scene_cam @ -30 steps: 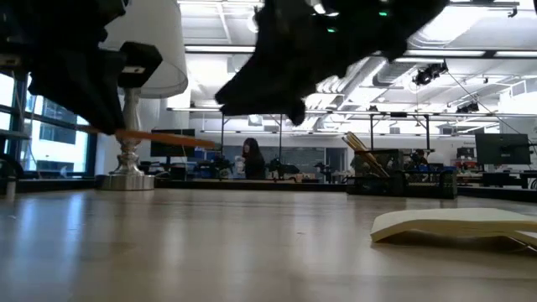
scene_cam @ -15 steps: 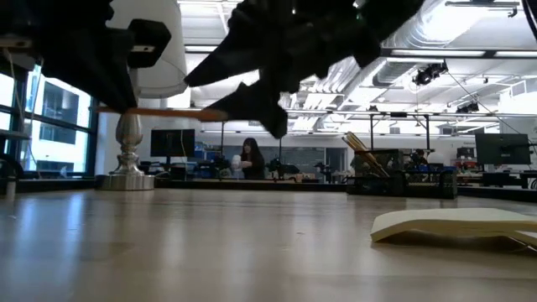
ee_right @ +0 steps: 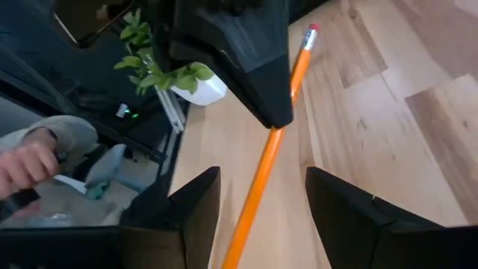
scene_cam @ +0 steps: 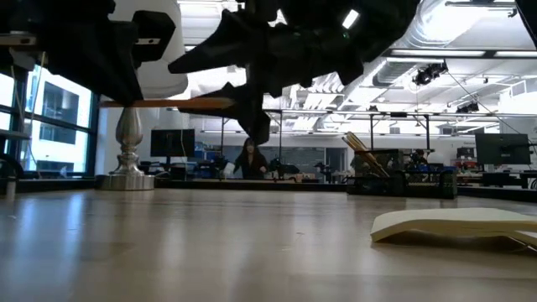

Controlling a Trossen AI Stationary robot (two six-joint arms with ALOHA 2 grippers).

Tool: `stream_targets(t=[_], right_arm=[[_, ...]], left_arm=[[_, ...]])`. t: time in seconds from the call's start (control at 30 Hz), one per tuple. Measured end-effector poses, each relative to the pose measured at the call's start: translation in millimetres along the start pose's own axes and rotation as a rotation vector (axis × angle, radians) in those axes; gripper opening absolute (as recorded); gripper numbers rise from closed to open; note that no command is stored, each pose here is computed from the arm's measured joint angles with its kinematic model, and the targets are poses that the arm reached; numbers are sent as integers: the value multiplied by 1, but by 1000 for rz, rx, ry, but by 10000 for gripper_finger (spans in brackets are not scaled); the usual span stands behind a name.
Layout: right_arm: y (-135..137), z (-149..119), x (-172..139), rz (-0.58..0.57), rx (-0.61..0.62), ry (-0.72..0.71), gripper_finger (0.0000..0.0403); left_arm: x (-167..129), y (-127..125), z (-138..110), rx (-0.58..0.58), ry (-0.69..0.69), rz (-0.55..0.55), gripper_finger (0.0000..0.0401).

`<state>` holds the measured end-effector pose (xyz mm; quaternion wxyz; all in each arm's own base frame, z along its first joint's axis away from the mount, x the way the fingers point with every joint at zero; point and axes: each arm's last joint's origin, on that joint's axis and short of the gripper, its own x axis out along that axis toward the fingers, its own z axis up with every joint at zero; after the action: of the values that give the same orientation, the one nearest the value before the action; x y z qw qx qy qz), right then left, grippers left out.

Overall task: Pick and place office supplies into organizer
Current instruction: Put the orange pencil into the mesh desk organizer

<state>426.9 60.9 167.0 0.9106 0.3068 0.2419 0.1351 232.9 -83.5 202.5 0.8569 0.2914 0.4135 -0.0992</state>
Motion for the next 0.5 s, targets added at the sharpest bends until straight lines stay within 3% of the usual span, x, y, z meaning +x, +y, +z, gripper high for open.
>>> stream_targets(t=[0.2, 0.5], right_arm=[[-9, -7, 6, 5, 59, 27, 171], [-14, -9, 14, 101, 104, 7, 158]], left_arm=[[0, 1, 3, 42, -31, 13, 5], [0, 1, 3, 70, -27, 22, 5]])
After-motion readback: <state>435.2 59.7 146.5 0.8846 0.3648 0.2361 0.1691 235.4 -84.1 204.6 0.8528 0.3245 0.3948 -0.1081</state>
